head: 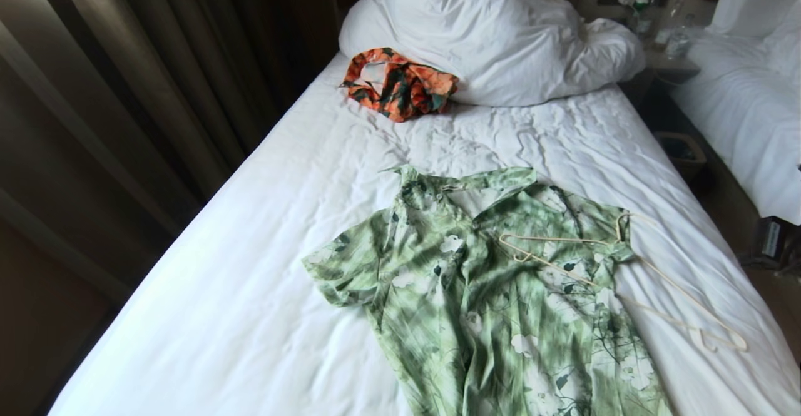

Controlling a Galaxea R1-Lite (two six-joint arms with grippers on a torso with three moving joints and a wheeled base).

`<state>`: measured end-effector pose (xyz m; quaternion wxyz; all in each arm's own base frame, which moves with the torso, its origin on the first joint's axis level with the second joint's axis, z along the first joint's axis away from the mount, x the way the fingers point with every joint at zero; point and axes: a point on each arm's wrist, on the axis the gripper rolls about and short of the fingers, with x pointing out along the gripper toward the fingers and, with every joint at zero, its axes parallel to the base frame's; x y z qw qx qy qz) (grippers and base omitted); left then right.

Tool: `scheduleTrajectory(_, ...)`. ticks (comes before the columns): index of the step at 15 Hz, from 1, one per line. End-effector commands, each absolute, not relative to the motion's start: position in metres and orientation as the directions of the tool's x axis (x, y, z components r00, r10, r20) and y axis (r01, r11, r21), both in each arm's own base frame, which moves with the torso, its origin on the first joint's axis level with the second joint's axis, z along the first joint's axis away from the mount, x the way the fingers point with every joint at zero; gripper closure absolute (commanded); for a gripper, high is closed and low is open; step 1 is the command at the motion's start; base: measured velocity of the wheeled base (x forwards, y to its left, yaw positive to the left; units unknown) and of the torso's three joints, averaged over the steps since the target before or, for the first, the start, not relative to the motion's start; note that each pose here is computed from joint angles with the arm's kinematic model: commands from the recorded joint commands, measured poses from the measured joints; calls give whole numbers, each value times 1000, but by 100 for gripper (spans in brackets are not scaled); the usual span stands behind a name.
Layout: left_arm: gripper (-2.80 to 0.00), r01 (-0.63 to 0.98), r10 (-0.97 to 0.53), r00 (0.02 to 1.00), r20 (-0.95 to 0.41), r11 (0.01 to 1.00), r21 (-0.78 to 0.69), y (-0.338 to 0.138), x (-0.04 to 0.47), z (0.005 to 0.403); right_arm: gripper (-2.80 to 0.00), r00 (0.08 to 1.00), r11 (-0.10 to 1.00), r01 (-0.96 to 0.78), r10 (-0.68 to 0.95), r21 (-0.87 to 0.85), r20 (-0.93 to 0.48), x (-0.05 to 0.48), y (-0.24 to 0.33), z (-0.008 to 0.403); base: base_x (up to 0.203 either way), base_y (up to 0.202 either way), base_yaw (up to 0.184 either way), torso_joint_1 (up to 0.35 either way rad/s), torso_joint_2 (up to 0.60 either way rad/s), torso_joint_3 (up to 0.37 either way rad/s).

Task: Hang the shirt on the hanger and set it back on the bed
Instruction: Lift the shirt and hanger

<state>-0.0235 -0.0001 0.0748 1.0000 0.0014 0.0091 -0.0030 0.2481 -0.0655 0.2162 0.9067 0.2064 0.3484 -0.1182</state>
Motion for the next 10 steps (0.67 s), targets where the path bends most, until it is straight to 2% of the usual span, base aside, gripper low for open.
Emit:
scheduleTrajectory(1, 0, 6, -6, 1000, -18, 1000, 3, 0, -24, 75, 0, 674, 900, 306, 26, 311, -739, 264, -96, 206, 0, 0, 0, 0, 0, 0)
scheduleTrajectory(5, 0, 6, -6, 1000, -18, 1000, 3, 0, -24, 75, 0, 547, 946, 196, 115, 260, -829, 273, -130, 184, 0, 0, 0, 0, 0, 0)
scheduleTrajectory(10, 0, 6, -6, 1000, -18, 1000, 3, 0, -24, 75, 0, 540, 953, -60, 281, 296, -794, 292, -164, 161, 0, 0, 0, 0, 0, 0)
